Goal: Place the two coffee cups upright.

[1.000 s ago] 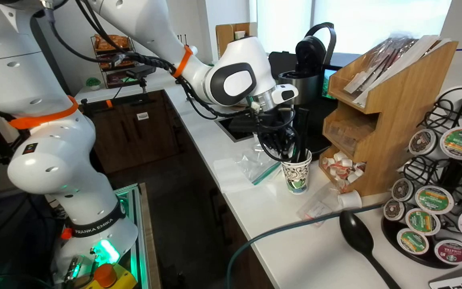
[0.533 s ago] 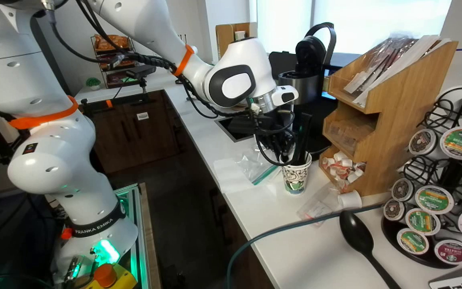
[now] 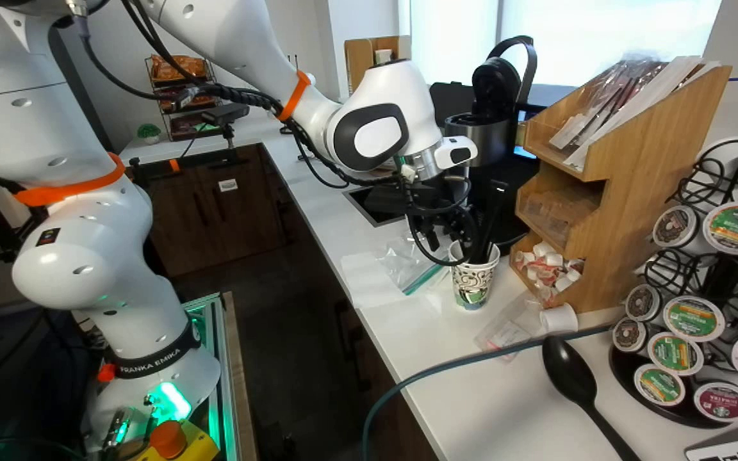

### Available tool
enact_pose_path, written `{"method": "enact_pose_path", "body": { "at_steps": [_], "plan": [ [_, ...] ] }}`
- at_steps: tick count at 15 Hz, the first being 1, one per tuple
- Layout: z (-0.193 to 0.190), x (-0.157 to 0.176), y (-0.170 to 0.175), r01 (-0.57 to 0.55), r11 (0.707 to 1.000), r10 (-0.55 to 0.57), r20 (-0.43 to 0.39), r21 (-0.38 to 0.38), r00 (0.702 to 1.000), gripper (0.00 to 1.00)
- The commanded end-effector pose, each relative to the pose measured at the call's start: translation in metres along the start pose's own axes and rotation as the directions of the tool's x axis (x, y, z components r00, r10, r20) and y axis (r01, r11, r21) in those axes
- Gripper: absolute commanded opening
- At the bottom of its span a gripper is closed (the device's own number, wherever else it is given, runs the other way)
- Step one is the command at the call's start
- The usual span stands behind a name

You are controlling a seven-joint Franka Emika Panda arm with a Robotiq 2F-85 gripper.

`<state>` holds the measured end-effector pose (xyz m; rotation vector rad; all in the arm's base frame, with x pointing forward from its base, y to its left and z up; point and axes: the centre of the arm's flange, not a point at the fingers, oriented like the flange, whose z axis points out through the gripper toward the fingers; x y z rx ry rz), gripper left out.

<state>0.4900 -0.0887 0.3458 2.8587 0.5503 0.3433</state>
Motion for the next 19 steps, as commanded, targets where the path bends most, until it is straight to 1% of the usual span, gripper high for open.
{"method": "enact_pose_path", "body": {
  "at_steps": [1, 4, 7, 9, 14, 15, 16, 18, 19],
  "plan": [
    [-0.003, -0.002, 0.003, 0.001, 1.0, -0.001, -0.007, 0.01, 1.0, 1.0],
    [-0.009, -0.002, 0.001, 0.007, 1.0, -0.007, -0.02, 0.015, 1.0, 1.0],
    [-0.016, 0.002, -0.006, 0.035, 0.998, -0.032, -0.054, 0.053, 0.998, 1.0],
    [-0.023, 0.005, -0.01, 0.055, 0.996, -0.05, -0.076, 0.065, 0.996, 1.0],
    [-0.047, 0.01, -0.021, 0.11, 0.992, -0.101, -0.129, 0.062, 0.986, 1.0],
    [-0.056, 0.01, -0.024, 0.131, 0.988, -0.117, -0.159, 0.081, 0.98, 1.0],
    [-0.069, 0.008, -0.028, 0.159, 0.981, -0.134, -0.208, 0.107, 0.969, 1.0],
    [-0.095, 0.005, -0.034, 0.222, 0.966, -0.174, -0.302, 0.131, 0.937, 1.0],
    [-0.068, 0.026, -0.03, 0.166, 0.981, -0.14, -0.231, 0.098, 0.963, 1.0]
  ]
}}
